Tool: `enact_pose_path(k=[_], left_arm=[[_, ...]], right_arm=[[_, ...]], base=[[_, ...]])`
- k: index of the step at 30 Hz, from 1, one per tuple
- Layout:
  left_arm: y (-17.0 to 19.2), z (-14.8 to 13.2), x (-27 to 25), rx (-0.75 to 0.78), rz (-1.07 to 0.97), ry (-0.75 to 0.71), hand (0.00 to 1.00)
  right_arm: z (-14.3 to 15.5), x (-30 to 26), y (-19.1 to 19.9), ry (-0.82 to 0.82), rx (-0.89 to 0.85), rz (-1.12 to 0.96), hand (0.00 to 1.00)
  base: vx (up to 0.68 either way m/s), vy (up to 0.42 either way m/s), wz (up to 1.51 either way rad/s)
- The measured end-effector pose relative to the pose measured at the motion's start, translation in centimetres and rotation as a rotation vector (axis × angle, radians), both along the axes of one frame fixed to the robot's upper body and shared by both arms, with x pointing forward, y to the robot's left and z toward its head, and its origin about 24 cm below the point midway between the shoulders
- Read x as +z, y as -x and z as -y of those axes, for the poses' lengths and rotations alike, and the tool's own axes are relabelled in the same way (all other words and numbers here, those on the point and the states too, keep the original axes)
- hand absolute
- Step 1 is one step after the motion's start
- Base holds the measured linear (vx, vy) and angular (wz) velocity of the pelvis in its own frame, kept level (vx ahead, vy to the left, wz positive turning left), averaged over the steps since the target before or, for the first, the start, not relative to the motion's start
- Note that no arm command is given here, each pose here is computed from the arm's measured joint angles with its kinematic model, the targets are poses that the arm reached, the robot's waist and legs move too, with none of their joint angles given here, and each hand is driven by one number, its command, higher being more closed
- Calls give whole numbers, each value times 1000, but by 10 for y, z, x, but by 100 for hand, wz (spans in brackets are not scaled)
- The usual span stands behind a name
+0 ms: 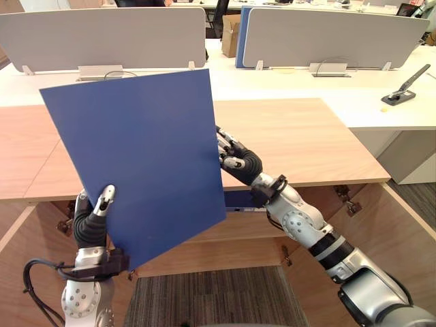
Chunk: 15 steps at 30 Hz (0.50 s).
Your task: Walk over to the cabinet, pick up the folder, carry it to the office cabinet, place the folder inside the office cabinet, then close the office cabinet door
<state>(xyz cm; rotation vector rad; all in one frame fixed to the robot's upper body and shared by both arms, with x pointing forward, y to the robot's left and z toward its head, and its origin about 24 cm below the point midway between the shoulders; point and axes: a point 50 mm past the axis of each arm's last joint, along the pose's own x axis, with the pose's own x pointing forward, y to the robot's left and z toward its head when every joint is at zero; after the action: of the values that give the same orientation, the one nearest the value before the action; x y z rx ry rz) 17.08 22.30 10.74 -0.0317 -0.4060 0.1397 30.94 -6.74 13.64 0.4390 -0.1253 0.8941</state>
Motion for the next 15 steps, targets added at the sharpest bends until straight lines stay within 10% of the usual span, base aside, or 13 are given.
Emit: enact_pose_path(k=[15], left_arm=[[1,3,2,-4,45,73,100]], right_arm=[[-34,24,-11,188,22,178,0]], base=[[0,0,0]])
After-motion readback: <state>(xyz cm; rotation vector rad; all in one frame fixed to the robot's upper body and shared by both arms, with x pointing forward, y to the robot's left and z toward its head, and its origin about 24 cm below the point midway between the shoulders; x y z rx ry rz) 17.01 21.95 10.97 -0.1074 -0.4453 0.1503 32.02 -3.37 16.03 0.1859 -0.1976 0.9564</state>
